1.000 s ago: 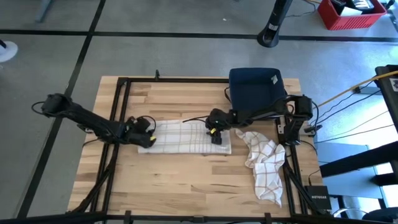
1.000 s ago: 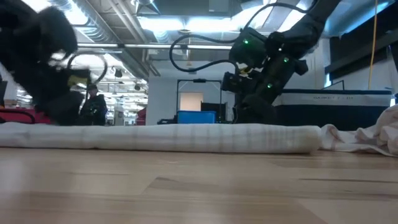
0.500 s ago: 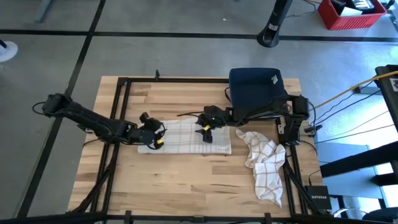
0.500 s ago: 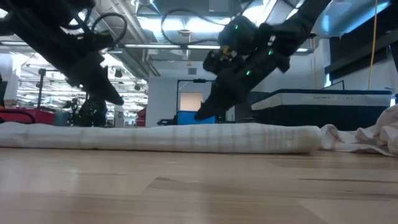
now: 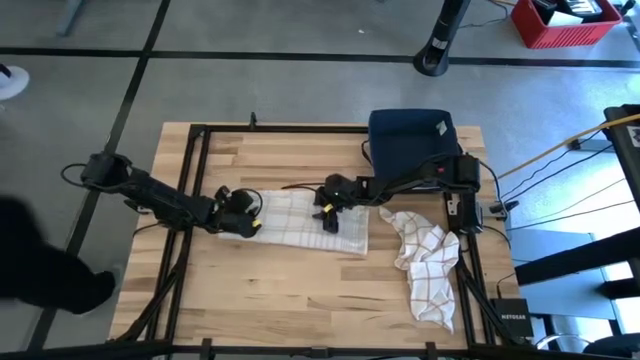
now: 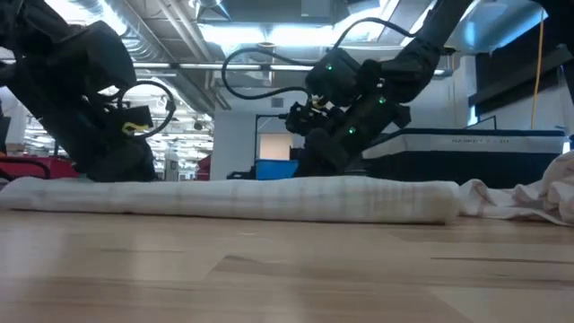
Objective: Fold towel
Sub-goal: Fold the white patterned towel
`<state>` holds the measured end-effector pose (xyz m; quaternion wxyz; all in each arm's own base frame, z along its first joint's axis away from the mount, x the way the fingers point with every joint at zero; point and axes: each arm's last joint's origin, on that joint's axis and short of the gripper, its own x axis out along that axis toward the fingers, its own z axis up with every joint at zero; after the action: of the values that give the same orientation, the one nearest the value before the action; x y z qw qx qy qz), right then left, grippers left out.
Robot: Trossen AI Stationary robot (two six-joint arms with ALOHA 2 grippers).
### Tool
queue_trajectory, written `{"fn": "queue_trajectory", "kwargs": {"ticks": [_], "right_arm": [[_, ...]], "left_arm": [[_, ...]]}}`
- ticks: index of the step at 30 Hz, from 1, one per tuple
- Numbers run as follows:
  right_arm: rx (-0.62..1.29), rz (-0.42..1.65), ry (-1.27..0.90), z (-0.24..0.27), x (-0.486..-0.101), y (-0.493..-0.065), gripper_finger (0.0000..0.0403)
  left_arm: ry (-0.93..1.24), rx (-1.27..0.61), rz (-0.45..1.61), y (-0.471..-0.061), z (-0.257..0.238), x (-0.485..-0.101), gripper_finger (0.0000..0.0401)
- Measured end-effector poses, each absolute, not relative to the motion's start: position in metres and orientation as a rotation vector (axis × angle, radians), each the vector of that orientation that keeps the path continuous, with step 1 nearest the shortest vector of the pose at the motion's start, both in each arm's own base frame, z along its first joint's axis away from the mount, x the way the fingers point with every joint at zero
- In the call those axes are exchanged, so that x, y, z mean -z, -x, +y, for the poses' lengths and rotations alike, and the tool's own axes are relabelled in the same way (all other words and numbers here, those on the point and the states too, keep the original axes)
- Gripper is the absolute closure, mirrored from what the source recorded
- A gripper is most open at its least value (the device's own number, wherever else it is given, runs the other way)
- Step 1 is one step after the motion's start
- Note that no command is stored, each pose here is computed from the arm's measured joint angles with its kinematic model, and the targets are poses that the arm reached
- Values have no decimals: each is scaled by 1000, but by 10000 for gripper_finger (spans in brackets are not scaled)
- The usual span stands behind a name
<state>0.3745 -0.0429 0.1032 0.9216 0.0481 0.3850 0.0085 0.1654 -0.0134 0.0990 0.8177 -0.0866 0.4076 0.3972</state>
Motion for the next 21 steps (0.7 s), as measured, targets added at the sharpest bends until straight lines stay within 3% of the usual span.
{"fn": "queue_trajectory", "kwargs": {"ticks": [5, 12, 17, 21], "right_arm": [[-7, 783, -99, -44, -118, -378, 194], [-41, 766, -136, -42, -157, -384, 194], [-229, 877, -226, -15, -150, -376, 194], [-215, 954, -170, 13, -136, -366, 194]], "left_arm": [[148, -734, 879, -178, -17, -121, 235], [93, -605, 696, -203, -22, -161, 235], [165, -367, 769, -207, -28, -158, 235], [224, -290, 845, -199, -30, -144, 235]]}}
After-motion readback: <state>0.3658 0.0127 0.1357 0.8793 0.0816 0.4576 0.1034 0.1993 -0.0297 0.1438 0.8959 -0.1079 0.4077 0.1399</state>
